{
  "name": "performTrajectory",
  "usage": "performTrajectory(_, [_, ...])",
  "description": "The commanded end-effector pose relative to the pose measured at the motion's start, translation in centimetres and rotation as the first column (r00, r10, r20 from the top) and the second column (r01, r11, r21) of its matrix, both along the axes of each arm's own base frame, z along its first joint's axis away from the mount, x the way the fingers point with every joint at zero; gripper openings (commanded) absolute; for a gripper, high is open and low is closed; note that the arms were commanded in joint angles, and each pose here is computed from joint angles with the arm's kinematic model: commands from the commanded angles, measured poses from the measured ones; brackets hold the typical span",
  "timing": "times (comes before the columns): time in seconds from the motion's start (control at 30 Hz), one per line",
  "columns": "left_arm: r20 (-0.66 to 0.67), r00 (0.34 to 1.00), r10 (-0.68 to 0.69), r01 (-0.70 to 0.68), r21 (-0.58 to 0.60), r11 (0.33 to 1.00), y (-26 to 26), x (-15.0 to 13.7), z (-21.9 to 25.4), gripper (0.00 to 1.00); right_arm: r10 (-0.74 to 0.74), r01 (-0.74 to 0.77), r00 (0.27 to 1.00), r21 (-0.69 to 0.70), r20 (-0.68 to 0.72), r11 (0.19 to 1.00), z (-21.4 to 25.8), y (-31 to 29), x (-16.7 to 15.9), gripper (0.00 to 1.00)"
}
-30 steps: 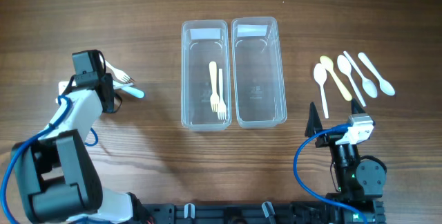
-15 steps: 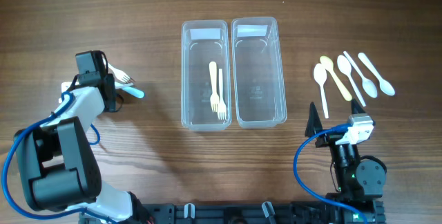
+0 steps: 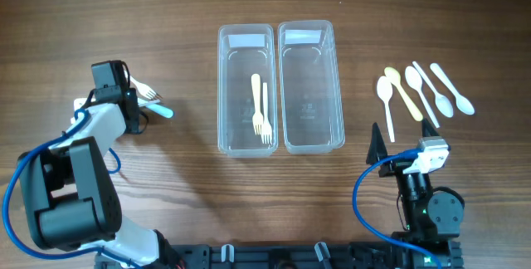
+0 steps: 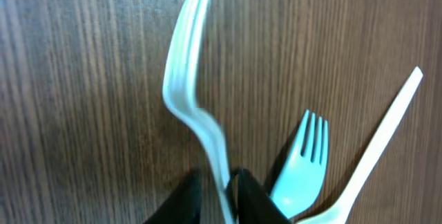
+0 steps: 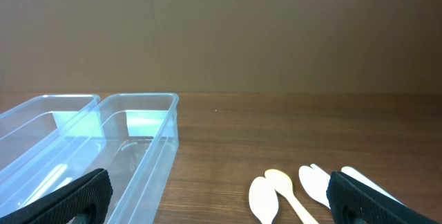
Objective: Pack container
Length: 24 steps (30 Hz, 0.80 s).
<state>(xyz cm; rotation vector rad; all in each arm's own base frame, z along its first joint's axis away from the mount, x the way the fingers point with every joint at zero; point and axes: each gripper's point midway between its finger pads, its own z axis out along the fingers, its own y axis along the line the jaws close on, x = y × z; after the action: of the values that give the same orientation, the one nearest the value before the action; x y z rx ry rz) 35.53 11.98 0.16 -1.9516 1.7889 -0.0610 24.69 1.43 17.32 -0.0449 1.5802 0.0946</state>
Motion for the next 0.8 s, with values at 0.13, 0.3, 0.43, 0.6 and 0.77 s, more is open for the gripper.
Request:
performTrajectory(0.13, [-0.038, 0.999, 0.008, -0.009, -0.012, 1.000, 0.0, -0.6, -1.1, 0.09, 0.002, -0.002, 1.000, -0.005, 0.005, 1.000, 0.1, 0.0, 0.0, 1.00])
performTrajectory(0.3, [-0.013, 1.000, 0.009, -0.010, -0.006, 1.000, 0.1, -0.3, -0.3, 0.04, 0.002, -0.002, 1.000, -0.005, 0.006, 1.000, 0.1, 0.0, 0.0, 1.00])
performTrajectory(0.43, [0.040, 0.999, 0.015, -0.015, 0.009, 1.000, 0.7, 0.2, 1.7, 0.04, 0.002, -0.002, 1.000, -0.005, 0.006, 1.000, 0.1, 0.0, 0.0, 1.00])
performTrajectory(0.6, [0.139, 0.990, 0.011, -0.018, 0.048, 0.999, 1.9, 0.7, 5.8, 0.08, 0.002, -0.002, 1.000, -0.005, 0.006, 1.000, 0.1, 0.0, 0.0, 1.00])
performTrajectory(0.77, [0.245, 0.970, -0.005, -0.016, 0.086, 0.996, 2.2, 0.9, 10.2, 0.12, 0.002, -0.002, 1.000, -0.005, 0.006, 1.000, 0.1, 0.0, 0.0, 1.00])
